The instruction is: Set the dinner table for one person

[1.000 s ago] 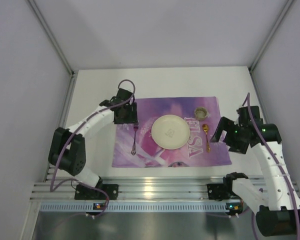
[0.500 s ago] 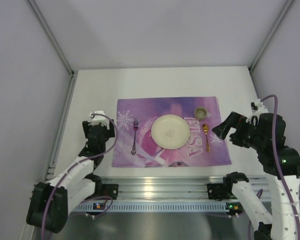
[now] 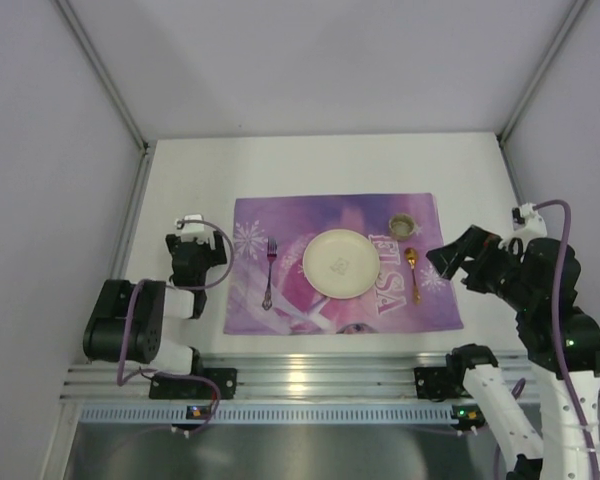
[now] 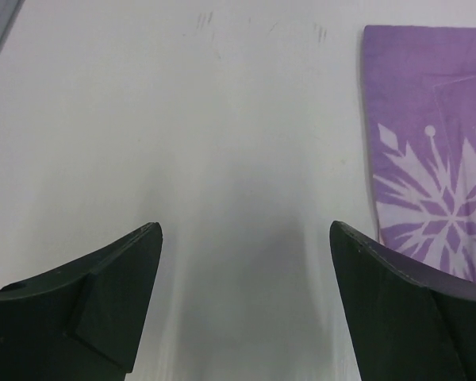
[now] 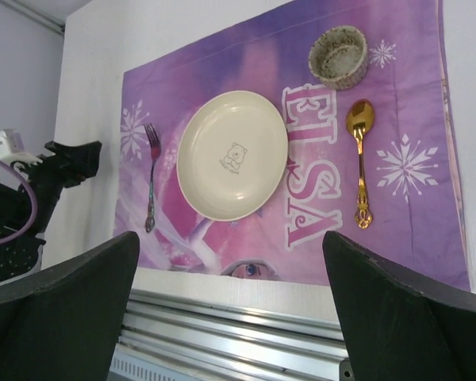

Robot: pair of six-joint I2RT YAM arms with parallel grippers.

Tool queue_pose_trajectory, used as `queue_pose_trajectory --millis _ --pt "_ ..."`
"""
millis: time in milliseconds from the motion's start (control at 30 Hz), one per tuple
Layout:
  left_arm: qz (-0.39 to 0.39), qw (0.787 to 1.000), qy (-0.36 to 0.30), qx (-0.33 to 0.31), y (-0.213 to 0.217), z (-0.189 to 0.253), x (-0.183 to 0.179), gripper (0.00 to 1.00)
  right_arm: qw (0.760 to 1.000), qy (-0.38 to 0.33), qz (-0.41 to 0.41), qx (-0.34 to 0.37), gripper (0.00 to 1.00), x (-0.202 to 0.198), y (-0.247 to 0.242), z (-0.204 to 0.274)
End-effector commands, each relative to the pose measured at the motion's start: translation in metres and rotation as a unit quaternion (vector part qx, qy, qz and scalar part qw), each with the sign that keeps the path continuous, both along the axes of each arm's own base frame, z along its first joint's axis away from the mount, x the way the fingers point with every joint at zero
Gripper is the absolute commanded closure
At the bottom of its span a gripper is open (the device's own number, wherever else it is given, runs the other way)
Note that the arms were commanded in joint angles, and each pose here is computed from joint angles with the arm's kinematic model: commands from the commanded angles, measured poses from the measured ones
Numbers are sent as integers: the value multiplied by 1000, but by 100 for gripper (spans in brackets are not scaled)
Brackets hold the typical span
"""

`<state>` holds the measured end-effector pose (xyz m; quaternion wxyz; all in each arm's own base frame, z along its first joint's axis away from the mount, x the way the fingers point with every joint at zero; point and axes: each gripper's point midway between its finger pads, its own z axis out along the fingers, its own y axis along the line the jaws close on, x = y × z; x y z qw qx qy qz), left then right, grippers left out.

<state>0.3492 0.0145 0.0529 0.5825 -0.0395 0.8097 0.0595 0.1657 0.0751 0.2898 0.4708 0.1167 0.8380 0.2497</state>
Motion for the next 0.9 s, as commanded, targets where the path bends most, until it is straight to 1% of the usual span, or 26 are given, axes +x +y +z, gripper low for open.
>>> queue_pose_trajectory --millis 0,67,100,233,300,467,600,733,867 --pt "-56 993 -104 -28 -20 36 36 9 1000 -24 2 13 0 12 4 11" --pt "-44 994 -94 -27 -16 29 44 8 1000 -22 1 16 0 14 5 11" --pt "-44 994 -90 -34 -14 31 45 4 1000 -26 1 17 0 16 5 13" --pt "-43 995 -88 -33 -14 29 44 4 1000 -22 3 21 0 24 7 12" --pt "-43 995 -87 -33 -14 28 44 1 1000 -22 2 23 0 27 8 11" --pt "-44 995 -90 -31 -14 30 44 2 999 -29 4 25 0 36 9 10" --pt "-43 994 -90 -31 -13 31 44 1 1000 -29 -1 12 0 41 6 2" --pt "-43 995 -90 -31 -13 30 44 2 1000 -28 -8 -7 0 38 0 -12" --pt "-43 995 -90 -31 -13 30 44 2 1000 -19 -1 -5 0 32 2 -28"
